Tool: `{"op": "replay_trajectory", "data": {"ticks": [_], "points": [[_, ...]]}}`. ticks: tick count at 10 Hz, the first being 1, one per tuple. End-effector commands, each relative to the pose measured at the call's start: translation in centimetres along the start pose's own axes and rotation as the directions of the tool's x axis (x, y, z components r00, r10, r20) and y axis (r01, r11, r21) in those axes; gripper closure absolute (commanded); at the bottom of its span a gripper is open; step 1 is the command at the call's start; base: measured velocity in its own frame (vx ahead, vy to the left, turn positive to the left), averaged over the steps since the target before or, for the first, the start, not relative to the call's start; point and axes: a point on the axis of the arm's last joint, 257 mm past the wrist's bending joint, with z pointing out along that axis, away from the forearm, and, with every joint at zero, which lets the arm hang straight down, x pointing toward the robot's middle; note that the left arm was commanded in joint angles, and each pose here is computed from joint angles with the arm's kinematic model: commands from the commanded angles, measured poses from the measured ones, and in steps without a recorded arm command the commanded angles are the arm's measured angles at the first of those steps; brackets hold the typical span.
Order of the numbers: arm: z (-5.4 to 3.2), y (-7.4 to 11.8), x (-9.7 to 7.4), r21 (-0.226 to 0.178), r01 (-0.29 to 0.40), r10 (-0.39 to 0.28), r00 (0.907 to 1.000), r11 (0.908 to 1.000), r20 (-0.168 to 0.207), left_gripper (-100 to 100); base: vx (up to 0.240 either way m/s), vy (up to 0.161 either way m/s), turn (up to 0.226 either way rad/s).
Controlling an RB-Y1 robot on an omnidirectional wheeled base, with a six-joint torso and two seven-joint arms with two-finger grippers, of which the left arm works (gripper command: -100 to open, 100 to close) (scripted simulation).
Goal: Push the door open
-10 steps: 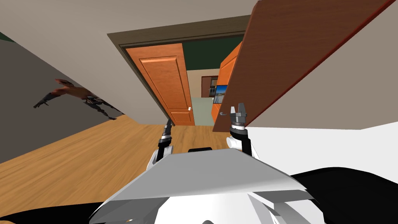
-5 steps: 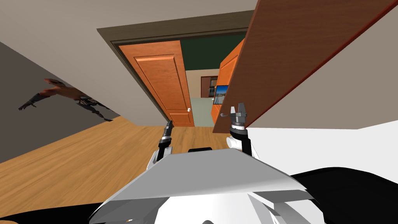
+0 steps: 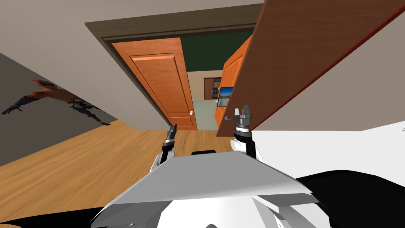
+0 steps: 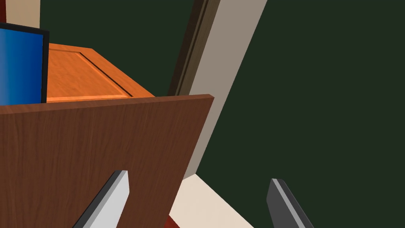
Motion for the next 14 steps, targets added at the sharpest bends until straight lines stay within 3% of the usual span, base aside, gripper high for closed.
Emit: {"op": "replay_trajectory", "data": {"ticks": [1, 3, 9, 11, 12, 14], "points": [[-0.54, 1.2, 1.0, -0.012, -0.066, 0.066, 0.9974, 0.9977, -0.027, -100, 0.126, -0.018, -0.039], [-0.94, 2.1, 1.7, -0.021, -0.113, 0.112, 0.9925, 0.9933, -0.049, -100, 0.132, -0.015, -0.028], [-2.57, 5.3, 4.4, -0.036, -0.264, 0.257, 0.9576, 0.9639, -0.13, -100, 0.121, -0.009, -0.029], [-3.1, 6.1, 5.2, -0.037, -0.302, 0.293, 0.9437, 0.9526, -0.154, -100, 0.092, -0.006, -0.027], [-3.63, 6.9, 5.9, -0.037, -0.337, 0.326, 0.9287, 0.9408, -0.177, -100, 0.15, -0.004, -0.039], [-4.17, 7.6, 6.7, -0.035, -0.369, 0.355, 0.9131, 0.9288, -0.2, -100, 0.137, 0.003, -0.027]]}}
